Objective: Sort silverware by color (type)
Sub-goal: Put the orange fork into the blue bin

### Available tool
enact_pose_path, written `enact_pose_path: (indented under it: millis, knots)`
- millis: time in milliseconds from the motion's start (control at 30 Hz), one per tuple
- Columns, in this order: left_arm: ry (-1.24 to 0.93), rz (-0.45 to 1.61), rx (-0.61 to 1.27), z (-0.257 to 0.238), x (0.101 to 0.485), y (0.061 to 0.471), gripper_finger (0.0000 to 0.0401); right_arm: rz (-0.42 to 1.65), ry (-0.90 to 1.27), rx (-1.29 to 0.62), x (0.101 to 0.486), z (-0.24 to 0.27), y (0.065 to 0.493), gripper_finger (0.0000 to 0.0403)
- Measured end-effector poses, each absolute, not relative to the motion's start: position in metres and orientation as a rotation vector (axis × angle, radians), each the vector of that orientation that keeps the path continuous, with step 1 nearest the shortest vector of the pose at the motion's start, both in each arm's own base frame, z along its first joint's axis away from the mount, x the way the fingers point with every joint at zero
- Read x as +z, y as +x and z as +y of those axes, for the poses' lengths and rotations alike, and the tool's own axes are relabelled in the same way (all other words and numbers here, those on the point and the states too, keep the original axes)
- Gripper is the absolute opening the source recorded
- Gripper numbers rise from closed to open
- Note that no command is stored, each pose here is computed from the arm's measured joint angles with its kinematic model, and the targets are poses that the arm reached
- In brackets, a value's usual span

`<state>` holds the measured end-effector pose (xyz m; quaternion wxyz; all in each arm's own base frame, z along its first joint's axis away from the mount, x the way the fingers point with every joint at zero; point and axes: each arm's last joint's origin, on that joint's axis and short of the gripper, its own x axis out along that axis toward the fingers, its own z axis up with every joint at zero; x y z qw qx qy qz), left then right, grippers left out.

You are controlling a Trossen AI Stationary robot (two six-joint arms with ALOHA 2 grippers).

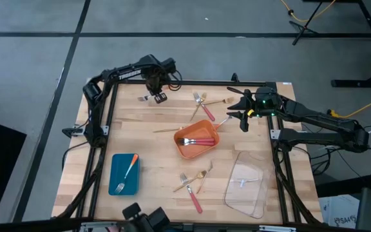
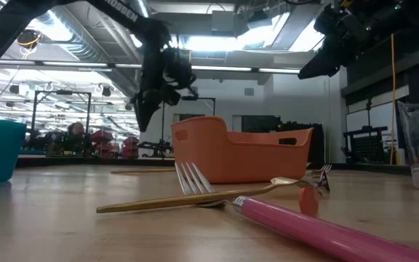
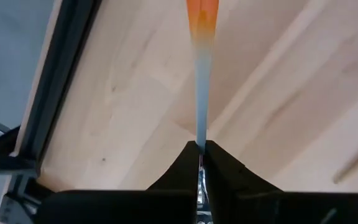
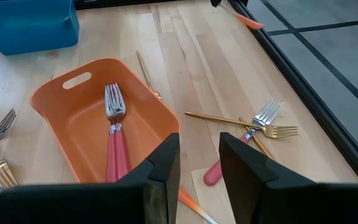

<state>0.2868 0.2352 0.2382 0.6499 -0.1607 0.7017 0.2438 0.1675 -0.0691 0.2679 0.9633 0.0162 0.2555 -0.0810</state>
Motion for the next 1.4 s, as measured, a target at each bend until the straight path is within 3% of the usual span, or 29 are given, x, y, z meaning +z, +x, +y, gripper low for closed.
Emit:
enact_pose_path:
  millis: [500, 1033, 1400]
  knots:
    - [-0.367, 1.697, 0.539, 0.168, 0.281, 0.306, 0.0006, 0.538, 0.018, -0.156, 0.266, -0.069, 0.167, 0.0101]
    - [-0.384, 1.245, 0.730, 0.057, 0.381, 0.266, 0.0006, 0.540, 0.019, -0.156, 0.266, -0.069, 0.167, 0.0101]
    - [-0.407, 1.018, 0.765, -0.018, 0.403, 0.246, 0.0007, 0.540, 0.019, -0.156, 0.266, -0.069, 0.167, 0.0101]
